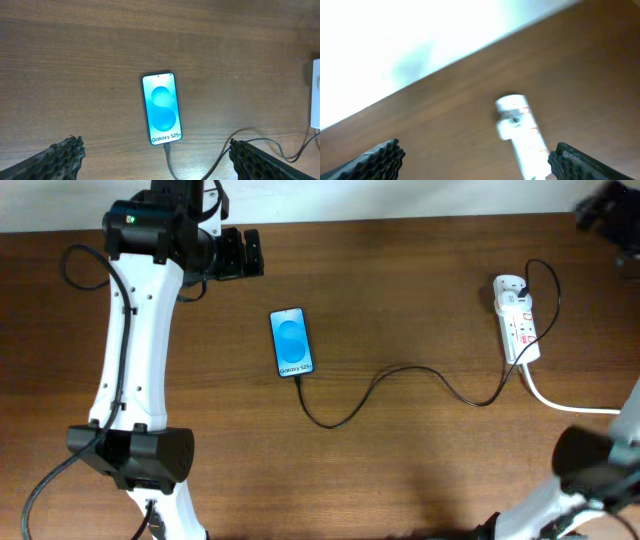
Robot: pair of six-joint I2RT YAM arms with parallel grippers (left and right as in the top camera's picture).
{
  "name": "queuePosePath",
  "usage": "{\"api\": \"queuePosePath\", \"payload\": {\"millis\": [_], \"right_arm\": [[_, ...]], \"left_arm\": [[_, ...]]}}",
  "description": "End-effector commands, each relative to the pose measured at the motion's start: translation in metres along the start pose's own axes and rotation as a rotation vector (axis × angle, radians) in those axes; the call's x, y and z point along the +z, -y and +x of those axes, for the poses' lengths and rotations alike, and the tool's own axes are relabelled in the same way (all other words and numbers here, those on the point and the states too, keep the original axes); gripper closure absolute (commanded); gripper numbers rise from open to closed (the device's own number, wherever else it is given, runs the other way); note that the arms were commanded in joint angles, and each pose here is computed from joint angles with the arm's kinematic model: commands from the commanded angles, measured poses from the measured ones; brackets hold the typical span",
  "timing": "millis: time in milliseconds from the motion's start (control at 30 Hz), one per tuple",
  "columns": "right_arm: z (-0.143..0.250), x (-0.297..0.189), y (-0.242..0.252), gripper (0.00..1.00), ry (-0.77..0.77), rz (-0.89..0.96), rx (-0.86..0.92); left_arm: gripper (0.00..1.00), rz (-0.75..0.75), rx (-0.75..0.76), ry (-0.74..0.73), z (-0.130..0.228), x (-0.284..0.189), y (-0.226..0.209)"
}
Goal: Plug charger to phone and switch on socket
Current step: 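Lift the right gripper up and away from the power strip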
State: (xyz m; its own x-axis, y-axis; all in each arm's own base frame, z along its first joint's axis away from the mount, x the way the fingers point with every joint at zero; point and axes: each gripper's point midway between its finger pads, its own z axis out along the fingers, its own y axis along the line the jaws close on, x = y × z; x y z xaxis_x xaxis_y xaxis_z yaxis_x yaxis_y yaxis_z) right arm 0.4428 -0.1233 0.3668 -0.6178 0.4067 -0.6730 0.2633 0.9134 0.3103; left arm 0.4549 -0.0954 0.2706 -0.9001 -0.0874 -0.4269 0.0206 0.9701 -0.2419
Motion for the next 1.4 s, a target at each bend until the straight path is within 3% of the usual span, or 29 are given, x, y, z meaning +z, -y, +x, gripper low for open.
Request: {"api": "queuePosePath", "payload": {"millis": [0, 200, 500, 867, 1200, 1367], "right_arm": [[0.009, -0.049, -0.062, 0.02, 0.052, -0.101, -0.146], [0.058, -0.092, -0.122, 0.02, -0.016, -0.207, -0.314], [0.122, -0.121, -0.119, 0.02, -0.226, -0.204, -0.310], [0.121, -0.120, -0.116, 0.02, -0.224, -0.189, -0.316], [0.147, -0.134, -0.144, 0.02, -0.243, -0.285, -0.502], [0.139, -0.137, -0.175, 0.02, -0.091, -0.322, -0.610]], "left_arm": [[0.01, 0.012, 0.010, 0.030, -0.003, -0.013, 0.002], [0.01, 0.012, 0.010, 0.031, -0.003, -0.013, 0.002], [0.01, 0.012, 0.010, 0.031, -0.003, -0.013, 0.002], [0.01, 0.012, 0.010, 0.030, -0.003, -0.013, 0.002], [0.01, 0.012, 0.010, 0.030, -0.003, -0.013, 0.002], [0.01, 0.012, 0.010, 0.030, -0.003, -0.013, 0.002]]}}
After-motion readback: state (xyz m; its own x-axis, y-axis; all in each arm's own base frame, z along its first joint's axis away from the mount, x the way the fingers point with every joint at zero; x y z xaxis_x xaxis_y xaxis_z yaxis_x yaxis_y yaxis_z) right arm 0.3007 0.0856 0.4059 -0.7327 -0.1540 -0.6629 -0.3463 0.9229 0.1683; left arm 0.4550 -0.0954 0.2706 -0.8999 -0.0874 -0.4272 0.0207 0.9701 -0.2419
